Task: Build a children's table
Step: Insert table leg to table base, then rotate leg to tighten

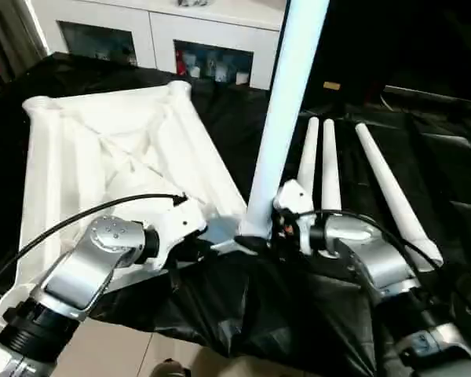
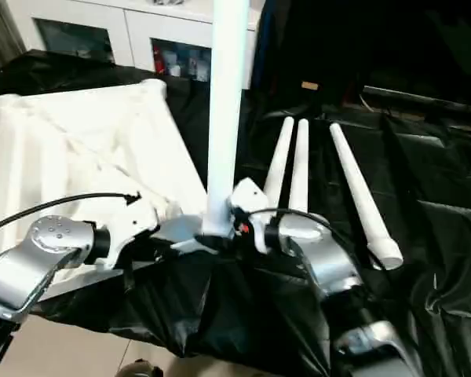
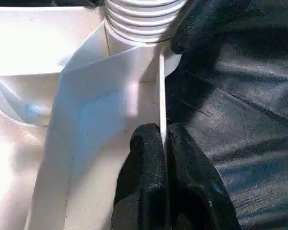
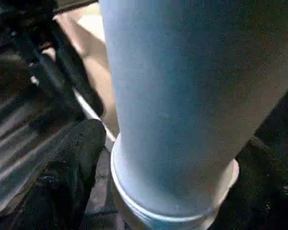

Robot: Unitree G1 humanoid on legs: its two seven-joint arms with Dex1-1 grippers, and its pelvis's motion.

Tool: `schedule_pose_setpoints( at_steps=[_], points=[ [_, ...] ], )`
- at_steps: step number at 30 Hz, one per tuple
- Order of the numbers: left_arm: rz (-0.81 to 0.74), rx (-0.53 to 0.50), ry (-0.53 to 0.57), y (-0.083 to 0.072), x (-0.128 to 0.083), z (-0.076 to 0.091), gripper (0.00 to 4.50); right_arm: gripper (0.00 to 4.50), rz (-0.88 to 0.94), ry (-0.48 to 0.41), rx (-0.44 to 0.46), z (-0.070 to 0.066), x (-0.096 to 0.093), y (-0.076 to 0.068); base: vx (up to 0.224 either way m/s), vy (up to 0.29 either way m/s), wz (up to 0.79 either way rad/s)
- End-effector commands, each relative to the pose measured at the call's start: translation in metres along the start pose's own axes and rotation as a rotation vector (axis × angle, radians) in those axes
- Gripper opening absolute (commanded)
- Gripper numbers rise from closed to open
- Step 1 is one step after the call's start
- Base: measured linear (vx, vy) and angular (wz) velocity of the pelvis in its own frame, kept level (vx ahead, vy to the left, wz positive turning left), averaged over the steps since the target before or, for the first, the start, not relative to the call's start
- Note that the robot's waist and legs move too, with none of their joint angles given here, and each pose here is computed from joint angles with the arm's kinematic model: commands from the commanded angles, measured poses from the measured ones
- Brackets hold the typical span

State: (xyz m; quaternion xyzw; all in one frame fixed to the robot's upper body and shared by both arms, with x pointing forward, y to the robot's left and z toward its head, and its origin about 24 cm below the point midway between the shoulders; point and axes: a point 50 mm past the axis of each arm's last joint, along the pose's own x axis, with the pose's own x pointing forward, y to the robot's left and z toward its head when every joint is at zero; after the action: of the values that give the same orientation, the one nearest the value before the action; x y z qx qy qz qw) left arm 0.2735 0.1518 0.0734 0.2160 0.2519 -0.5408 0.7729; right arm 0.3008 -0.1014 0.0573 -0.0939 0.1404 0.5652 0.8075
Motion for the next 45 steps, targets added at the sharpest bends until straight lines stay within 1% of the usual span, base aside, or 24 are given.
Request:
schedule_pose_setpoints(
  at_steps=[1, 3, 4, 6, 11, 12, 15, 18, 22, 24, 26, 27, 29, 30, 33, 34, 36, 37, 38, 40, 42, 43, 44, 45],
  points=[
    [-0.04, 0.087, -0.058, 0.0, 0.001, 0.021, 0.0, 3.79, 0.052, 0.007, -0.008, 0.001, 0.006, 0.007, 0.0, 0.0, 0.0],
    [-0.039, 0.088, -0.057, 0.002, 0.0, 0.02, 0.0, 3.79, 0.05, 0.005, -0.006, 0.001, 0.006, 0.008, 0.0, 0.0, 0.0],
    [-0.036, 0.086, -0.051, 0.004, 0.0, 0.018, 0.0, 3.64, 0.052, 0.004, -0.002, 0.001, 0.008, 0.008, 0.0, 0.0, 0.0],
    [-0.034, 0.084, -0.045, 0.005, -0.001, 0.016, 0.0, 3.64, 0.055, 0.003, 0.002, 0.001, 0.008, 0.009, 0.0, 0.0, 0.0],
    [-0.041, 0.078, -0.033, 0.006, -0.005, 0.01, 0.0, 3.06, 0.072, 0.01, 0.011, -0.002, 0.012, 0.012, 0.0, 0.0, 0.0],
    [-0.04, 0.071, -0.027, 0.005, -0.006, 0.008, 0.0, 3.06, 0.083, 0.01, 0.019, -0.002, 0.014, 0.013, 0.0, 0.0, 0.0],
    [-0.042, 0.063, -0.019, 0.005, -0.008, 0.005, 0.0, 2.82, 0.095, 0.009, 0.028, -0.003, 0.017, 0.014, 0.0, 0.0, 0.0],
    [-0.044, 0.054, -0.016, 0.004, -0.009, 0.002, 0.0, 2.77, 0.101, 0.006, 0.039, -0.004, 0.019, 0.014, 0.0, 0.0, 0.0],
    [-0.046, 0.03, -0.01, 0.003, -0.011, -0.003, 0.0, 2.76, 0.09, -0.009, 0.069, -0.007, 0.024, 0.016, 0.0, 0.0, 0.0],
    [-0.03, 0.016, -0.006, 0.003, -0.011, -0.005, 0.0, 2.76, 0.029, -0.011, 0.083, -0.009, 0.029, 0.012, 0.0, 0.0, 0.0],
    [0.033, -0.02, -0.005, 0.005, -0.006, -0.006, 0.0, 2.76, -0.139, -0.006, 0.122, -0.013, 0.043, 0.003, 0.0, 0.0, 0.0],
    [0.033, -0.02, -0.005, 0.005, -0.006, -0.006, 0.0, 2.75, -0.139, -0.006, 0.122, -0.013, 0.043, 0.003, 0.0, 0.0, 0.0],
    [0.115, -0.059, -0.006, 0.008, 0.002, -0.005, 0.0, 2.75, -0.246, -0.021, 0.19, -0.012, 0.056, -0.001, 0.0, 0.0, 0.0],
    [0.13, -0.065, -0.006, 0.008, 0.003, -0.005, 0.0, 2.75, -0.261, -0.026, 0.201, -0.011, 0.059, -0.001, 0.0, 0.0, 0.0],
    [0.24, -0.121, -0.024, 0.011, 0.014, 0.001, 0.0, 2.75, -0.34, -0.047, 0.264, -0.006, 0.075, 0.0, 0.0, 0.0, 0.0],
    [0.293, -0.16, -0.039, 0.012, 0.02, 0.005, 0.0, 2.75, -0.377, -0.046, 0.295, -0.004, 0.083, 0.001, 0.0, 0.0, 0.0],
    [0.306, -0.17, -0.046, 0.011, 0.022, 0.007, 0.0, 2.75, -0.39, -0.046, 0.308, -0.003, 0.086, 0.002, 0.0, 0.0, 0.0],
    [0.32, -0.18, -0.069, 0.008, 0.029, 0.013, 0.0, 2.75, -0.425, -0.048, 0.318, -0.002, 0.092, 0.002, 0.0, 0.0, 0.0],
    [0.32, -0.181, -0.07, 0.008, 0.03, 0.013, 0.0, 2.75, -0.426, -0.049, 0.318, -0.002, 0.092, 0.002, 0.0, 0.0, 0.0],
    [0.319, -0.175, -0.104, 0.003, 0.039, 0.022, 0.0, 2.75, -0.448, -0.06, 0.329, -0.001, 0.097, 0.002, 0.0, 0.0, 0.0],
    [0.317, -0.158, -0.117, 0.001, 0.042, 0.025, 0.0, 2.75, -0.45, -0.071, 0.335, 0.0, 0.097, 0.002, 0.0, 0.0, 0.0],
    [0.313, -0.153, -0.12, 0.0, 0.044, 0.027, 0.0, 3.31, -0.448, -0.079, 0.342, 0.0, 0.097, 0.001, 0.0, 0.0, 0.0],
    [0.303, -0.128, -0.123, -0.001, 0.045, 0.027, 0.0, 3.31, -0.444, -0.088, 0.346, 0.001, 0.096, 0.0, 0.0, 0.0, 0.0],
    [0.294, -0.11, -0.124, -0.002, 0.045, 0.028, 0.0, 3.45, -0.441, -0.094, 0.347, 0.002, 0.095, -0.001, 0.0, 0.0, 0.0]
  ],
)
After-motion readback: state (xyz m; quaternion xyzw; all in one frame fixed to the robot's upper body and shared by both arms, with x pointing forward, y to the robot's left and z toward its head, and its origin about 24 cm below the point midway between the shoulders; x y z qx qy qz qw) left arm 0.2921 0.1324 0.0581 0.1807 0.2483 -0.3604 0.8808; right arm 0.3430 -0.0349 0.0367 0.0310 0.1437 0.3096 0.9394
